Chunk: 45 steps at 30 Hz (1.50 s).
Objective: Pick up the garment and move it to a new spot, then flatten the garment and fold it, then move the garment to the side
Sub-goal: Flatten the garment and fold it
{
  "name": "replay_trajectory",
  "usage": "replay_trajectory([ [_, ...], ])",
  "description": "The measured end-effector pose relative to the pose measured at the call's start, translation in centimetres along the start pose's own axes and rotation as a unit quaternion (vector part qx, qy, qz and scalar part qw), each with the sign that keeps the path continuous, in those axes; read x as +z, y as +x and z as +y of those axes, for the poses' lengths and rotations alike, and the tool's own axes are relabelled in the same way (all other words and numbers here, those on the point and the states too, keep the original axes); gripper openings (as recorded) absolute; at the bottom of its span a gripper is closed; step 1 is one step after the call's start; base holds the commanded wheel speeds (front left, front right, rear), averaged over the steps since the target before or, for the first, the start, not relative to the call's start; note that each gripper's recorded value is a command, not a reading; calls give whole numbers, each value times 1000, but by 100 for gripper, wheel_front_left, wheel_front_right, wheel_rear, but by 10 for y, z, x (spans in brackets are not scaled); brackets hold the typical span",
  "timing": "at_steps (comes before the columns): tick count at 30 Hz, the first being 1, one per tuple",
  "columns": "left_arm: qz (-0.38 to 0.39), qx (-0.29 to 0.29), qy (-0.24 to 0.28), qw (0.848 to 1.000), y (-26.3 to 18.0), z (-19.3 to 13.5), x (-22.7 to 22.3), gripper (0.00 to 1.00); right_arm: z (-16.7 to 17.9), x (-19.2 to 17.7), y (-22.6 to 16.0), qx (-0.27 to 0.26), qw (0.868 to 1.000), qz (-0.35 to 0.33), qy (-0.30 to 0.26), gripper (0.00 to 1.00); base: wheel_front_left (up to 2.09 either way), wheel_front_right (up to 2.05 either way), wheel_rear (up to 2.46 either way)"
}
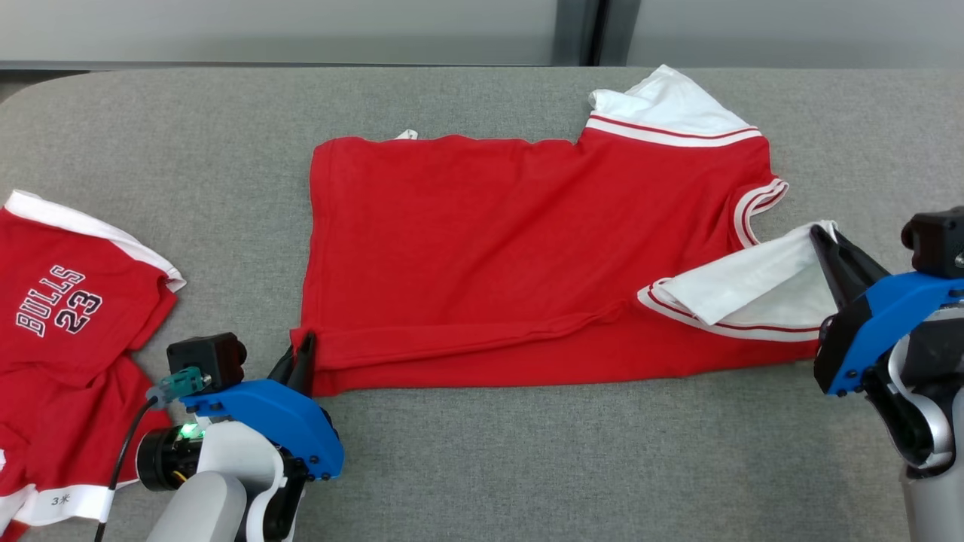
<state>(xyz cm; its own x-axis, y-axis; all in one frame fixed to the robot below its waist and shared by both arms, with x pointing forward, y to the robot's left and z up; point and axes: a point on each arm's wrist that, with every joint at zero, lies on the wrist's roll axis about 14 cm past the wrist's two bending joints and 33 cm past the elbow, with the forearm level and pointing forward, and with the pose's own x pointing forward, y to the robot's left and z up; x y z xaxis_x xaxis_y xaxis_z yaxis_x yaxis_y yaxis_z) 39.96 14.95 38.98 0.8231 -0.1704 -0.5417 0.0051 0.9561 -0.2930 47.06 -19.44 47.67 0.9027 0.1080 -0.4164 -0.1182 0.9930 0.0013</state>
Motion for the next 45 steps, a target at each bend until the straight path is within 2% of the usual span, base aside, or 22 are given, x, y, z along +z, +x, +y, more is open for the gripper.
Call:
replay_trajectory([
  [2,8,1,-1,1000,1,1,-4,0,4,5,5,7,1000,-12,-2,0,0,0,0],
  [3,6,2,-1,1000,1,2,-3,31,5,7,8,10,1000,-19,-1,47,0,0,0],
  [4,3,3,-1,1000,2,3,-1,85,6,9,10,12,1000,-23,-3,100,0,0,0],
  [5,1,5,-2,1000,2,4,-1,100,8,9,12,16,1000,-27,-3,100,0,0,0],
  [10,-8,10,-7,1000,-2,6,0,100,17,15,16,31,998,-51,-1,100,0,0,0],
  [16,-37,21,-14,999,-13,13,5,100,6,23,7,17,997,-72,9,100,0,0,0],
  [27,-6,21,-4,1000,-28,9,-31,100,-25,-38,-29,-46,998,-6,53,100,0,0,0],
  [37,10,41,9,999,-5,16,-36,100,-29,-72,-20,-76,992,13,101,100,0,0,0],
  [45,29,37,-7,999,4,11,-43,100,-22,-97,-4,-75,990,52,104,100,0,0,0],
])
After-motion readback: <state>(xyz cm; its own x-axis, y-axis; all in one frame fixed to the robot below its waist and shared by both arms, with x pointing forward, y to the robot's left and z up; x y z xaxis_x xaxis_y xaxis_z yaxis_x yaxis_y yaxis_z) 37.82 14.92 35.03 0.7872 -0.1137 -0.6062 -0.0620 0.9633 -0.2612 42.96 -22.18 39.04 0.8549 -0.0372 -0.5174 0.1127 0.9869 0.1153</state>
